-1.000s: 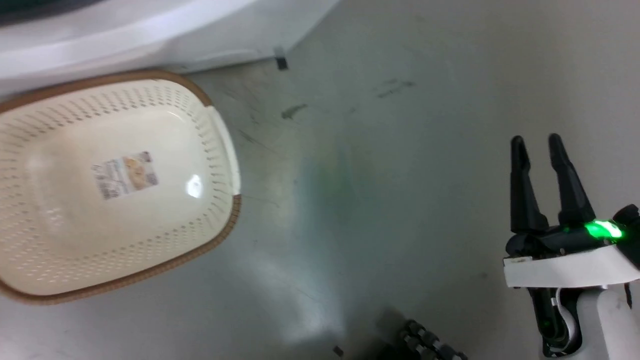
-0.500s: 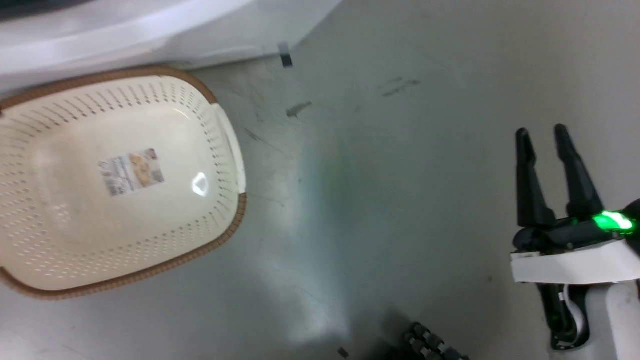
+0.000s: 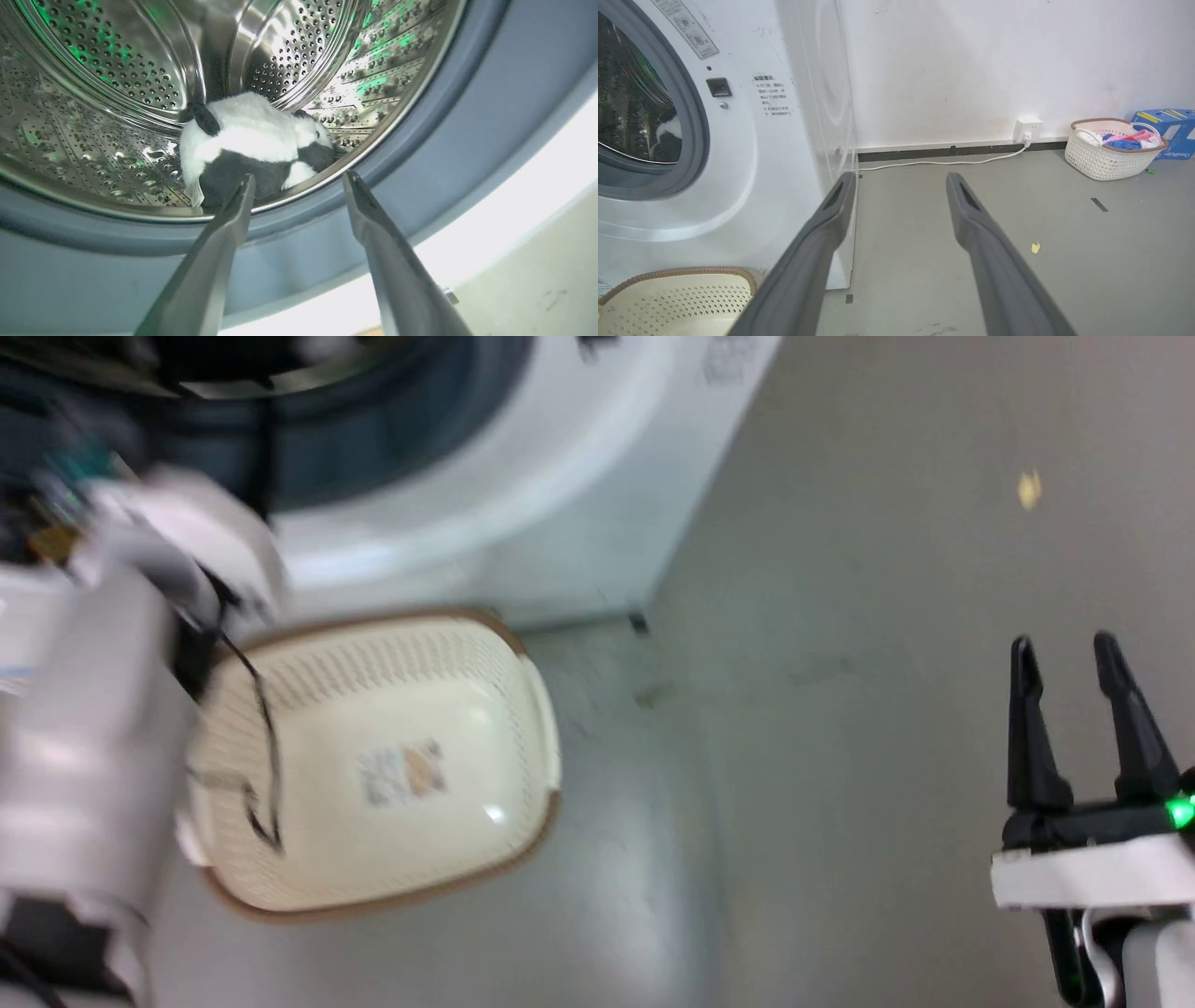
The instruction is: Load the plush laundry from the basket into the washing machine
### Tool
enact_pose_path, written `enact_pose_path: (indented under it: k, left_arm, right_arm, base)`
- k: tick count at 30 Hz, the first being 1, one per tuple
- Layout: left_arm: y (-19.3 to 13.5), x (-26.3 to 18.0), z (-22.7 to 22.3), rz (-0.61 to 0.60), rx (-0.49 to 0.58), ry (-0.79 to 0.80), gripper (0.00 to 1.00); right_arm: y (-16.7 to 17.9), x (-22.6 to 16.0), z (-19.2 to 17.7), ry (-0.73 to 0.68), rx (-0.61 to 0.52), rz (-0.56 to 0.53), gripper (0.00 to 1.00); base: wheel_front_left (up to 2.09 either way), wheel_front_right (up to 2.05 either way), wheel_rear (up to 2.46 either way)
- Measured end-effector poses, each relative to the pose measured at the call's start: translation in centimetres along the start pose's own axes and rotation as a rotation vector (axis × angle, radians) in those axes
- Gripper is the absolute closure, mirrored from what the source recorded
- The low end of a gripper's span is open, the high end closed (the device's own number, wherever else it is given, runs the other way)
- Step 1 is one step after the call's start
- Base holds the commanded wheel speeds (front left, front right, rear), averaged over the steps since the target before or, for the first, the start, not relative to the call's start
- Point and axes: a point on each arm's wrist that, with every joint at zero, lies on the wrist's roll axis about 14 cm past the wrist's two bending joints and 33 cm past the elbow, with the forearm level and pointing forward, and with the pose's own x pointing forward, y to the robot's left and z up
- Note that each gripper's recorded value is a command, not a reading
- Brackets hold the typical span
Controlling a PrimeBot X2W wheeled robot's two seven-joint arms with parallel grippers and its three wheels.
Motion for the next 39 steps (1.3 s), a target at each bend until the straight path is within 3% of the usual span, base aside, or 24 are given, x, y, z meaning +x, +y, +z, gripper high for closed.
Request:
enact_pose_path:
  k: [8, 12, 15, 16, 23, 30, 39]
  left_arm:
    - [-2.1, -10.3, 5.5, 0.009, 0.002, -0.153, 0.0]
    - [-2.0, -16.2, 7.5, 0.078, 0.017, -0.242, 0.0]
    - [-1.9, -20.5, 6.6, 0.144, 0.033, -0.242, 0.0]
    - [-2.3, -24.2, 5.1, 0.197, 0.028, -0.223, 0.0]
    - [-2.5, -31.2, 2.4, 0.368, -0.01, -0.199, 0.0]
    - [-3.6, -32.1, 2.2, 0.388, -0.048, -0.213, 0.0]
    - [-3.4, -32.0, 2.3, 0.376, -0.041, -0.218, 0.0]
  right_arm:
    - [3.2, -2.2, 3.3, -0.087, 0.029, 0.107, 0.0]
    - [5.4, -3.2, 4.6, -0.124, 0.056, 0.174, 0.0]
    - [6.9, -3.9, 5.6, -0.153, 0.07, 0.225, 0.0]
    - [8.3, -4.6, 6.3, -0.173, 0.078, 0.271, 0.0]
    - [10.9, -6.1, 6.4, -0.174, 0.071, 0.358, 0.0]
    - [10.9, -6.7, 3.8, -0.092, 0.057, 0.365, 0.0]
    - [10.9, -6.7, 3.0, -0.068, 0.055, 0.364, 0.0]
  base:
    - [0.0, 0.0, 0.0]
    - [0.0, 0.0, 0.0]
    - [0.0, 0.0, 0.0]
    - [0.0, 0.0, 0.0]
    - [0.0, 0.0, 0.0]
    - [0.0, 0.0, 0.0]
    - [0.0, 0.0, 0.0]
